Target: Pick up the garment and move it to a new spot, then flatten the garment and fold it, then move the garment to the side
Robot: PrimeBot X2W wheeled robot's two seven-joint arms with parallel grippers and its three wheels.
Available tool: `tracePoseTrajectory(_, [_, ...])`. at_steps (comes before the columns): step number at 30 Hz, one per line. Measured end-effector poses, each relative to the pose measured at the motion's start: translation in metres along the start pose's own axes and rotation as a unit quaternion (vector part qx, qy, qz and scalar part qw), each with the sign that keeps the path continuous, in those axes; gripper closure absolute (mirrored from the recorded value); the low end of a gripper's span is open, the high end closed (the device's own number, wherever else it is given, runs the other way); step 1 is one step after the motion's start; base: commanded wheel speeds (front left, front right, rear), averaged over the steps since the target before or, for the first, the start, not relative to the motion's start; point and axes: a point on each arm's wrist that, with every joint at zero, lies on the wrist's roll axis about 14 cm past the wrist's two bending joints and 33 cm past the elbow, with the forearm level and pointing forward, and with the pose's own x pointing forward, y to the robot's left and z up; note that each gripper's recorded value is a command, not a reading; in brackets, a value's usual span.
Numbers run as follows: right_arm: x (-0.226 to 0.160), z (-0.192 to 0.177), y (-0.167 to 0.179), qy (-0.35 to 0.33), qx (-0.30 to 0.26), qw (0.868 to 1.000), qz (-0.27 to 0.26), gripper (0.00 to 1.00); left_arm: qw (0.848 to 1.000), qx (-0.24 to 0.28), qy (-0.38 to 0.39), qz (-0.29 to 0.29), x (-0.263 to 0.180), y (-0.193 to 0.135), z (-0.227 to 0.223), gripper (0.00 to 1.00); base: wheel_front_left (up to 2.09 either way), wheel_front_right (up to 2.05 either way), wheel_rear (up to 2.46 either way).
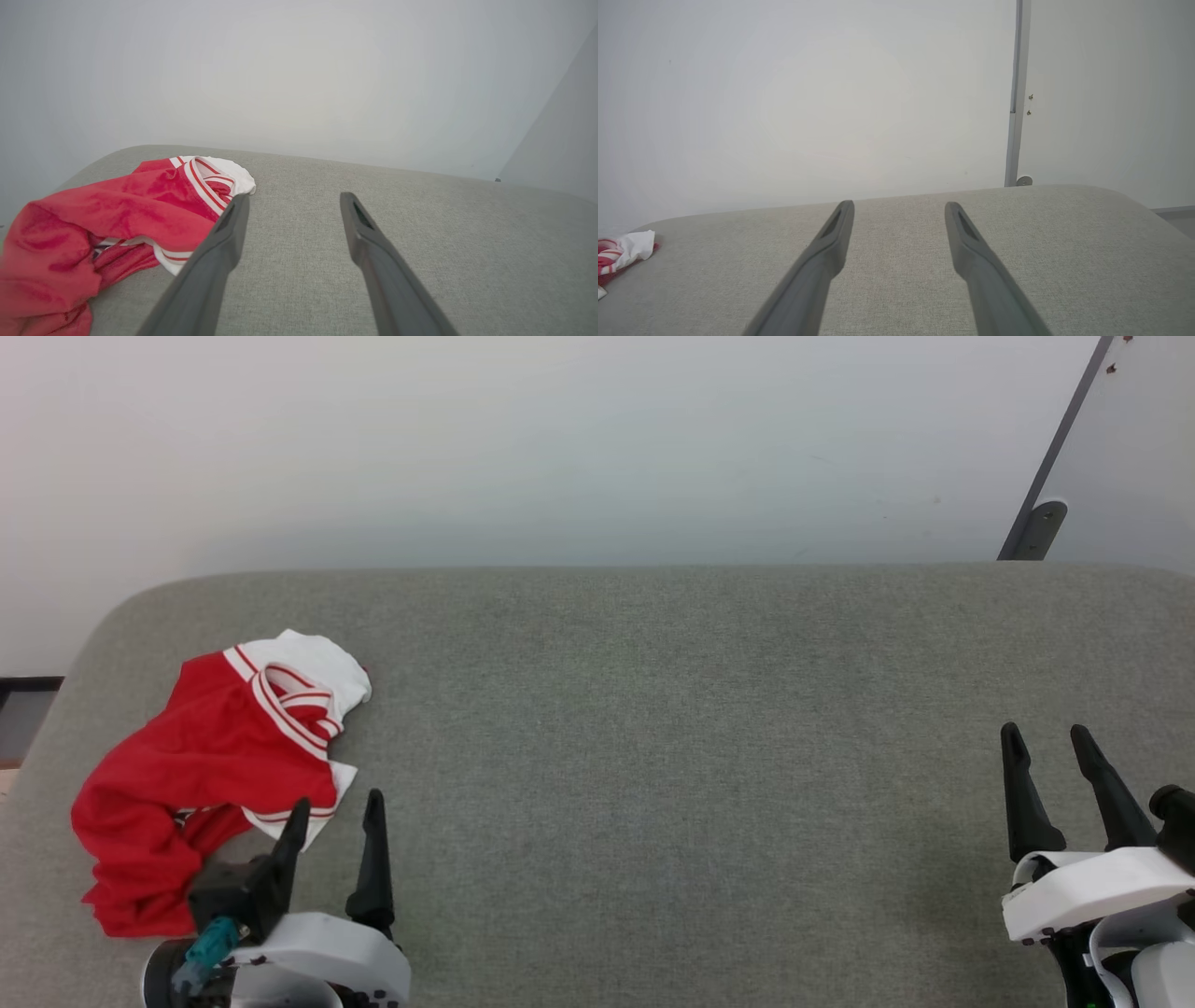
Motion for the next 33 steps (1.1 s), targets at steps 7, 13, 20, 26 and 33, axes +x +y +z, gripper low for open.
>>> tracePoseTrajectory(7, [0.0,0.002,-0.002,-0.007,-0.021,1.0,-0.002,0.0,1.0,0.016,-0.01,-0.002,-0.001,0.0,0.003,0.0,0.0,0.0,0.0])
tracePoseTrajectory(13, [0.0,0.002,-0.002,-0.009,-0.028,1.0,-0.002,0.0,0.999,0.03,-0.015,-0.005,-0.002,0.002,0.003,0.0,0.0,0.0,0.0])
tracePoseTrajectory(20, [0.001,0.003,-0.001,-0.012,-0.054,0.998,0.004,0.0,0.998,0.057,-0.019,-0.011,-0.004,0.002,0.002,0.0,0.0,0.0,0.0])
tracePoseTrajectory(26, [0.002,0.004,0.0,-0.017,-0.072,0.997,0.008,0.0,0.996,0.08,-0.024,-0.016,-0.005,0.001,0.003,0.0,0.0,0.0,0.0])
tracePoseTrajectory(33, [0.009,0.004,0.009,-0.022,-0.088,0.996,0.023,0.0,0.995,0.1,-0.028,-0.007,-0.011,0.007,0.003,0.0,0.0,0.0,0.0])
